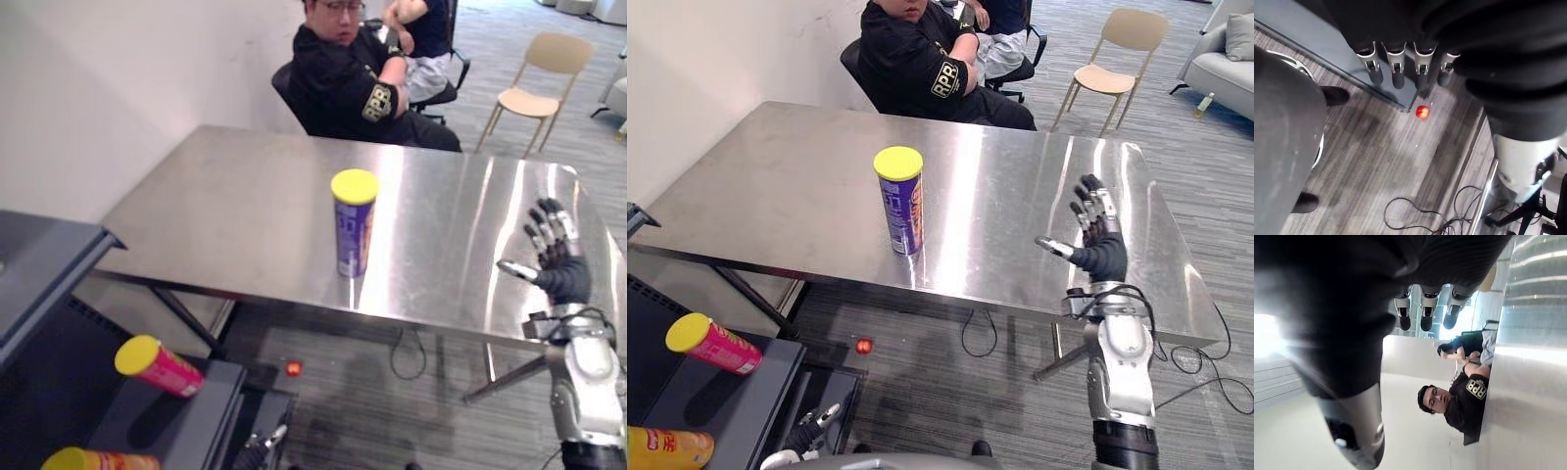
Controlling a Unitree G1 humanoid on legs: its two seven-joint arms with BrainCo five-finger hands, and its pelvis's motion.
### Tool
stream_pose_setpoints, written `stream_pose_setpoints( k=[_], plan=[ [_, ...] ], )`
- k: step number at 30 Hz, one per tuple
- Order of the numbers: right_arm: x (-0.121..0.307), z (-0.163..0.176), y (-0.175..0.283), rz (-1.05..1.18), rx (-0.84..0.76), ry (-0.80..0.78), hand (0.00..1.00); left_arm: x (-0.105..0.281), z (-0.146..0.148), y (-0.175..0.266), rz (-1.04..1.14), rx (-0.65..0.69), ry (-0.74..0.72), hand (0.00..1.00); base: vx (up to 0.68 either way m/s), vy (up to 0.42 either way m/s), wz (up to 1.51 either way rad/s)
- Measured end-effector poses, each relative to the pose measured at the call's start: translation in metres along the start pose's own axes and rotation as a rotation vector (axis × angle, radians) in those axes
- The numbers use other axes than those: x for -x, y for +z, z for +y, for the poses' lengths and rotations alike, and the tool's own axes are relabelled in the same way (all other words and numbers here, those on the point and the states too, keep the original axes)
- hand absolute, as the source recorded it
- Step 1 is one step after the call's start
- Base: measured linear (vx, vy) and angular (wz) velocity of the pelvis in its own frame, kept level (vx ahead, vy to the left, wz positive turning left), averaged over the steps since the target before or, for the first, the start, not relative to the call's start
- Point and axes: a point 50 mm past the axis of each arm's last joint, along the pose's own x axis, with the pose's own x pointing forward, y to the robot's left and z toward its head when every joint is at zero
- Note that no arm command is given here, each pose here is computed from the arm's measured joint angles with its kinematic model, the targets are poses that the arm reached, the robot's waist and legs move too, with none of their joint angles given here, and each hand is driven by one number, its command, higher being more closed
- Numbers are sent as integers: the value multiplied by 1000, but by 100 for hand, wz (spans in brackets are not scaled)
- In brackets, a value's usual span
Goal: Put the gum and the chips on the shelf.
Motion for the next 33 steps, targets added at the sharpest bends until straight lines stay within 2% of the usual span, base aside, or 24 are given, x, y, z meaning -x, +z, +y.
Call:
stream_pose_setpoints(
  k=[10,33],
  plan=[
    [-19,41,-7,18,-100,164,0,-3,-3,9,-21,-2,3,0,-5,-17,11],
    [-46,86,-13,46,-185,262,0,-7,-5,23,-55,-7,14,0,-4,-10,6]
  ],
)
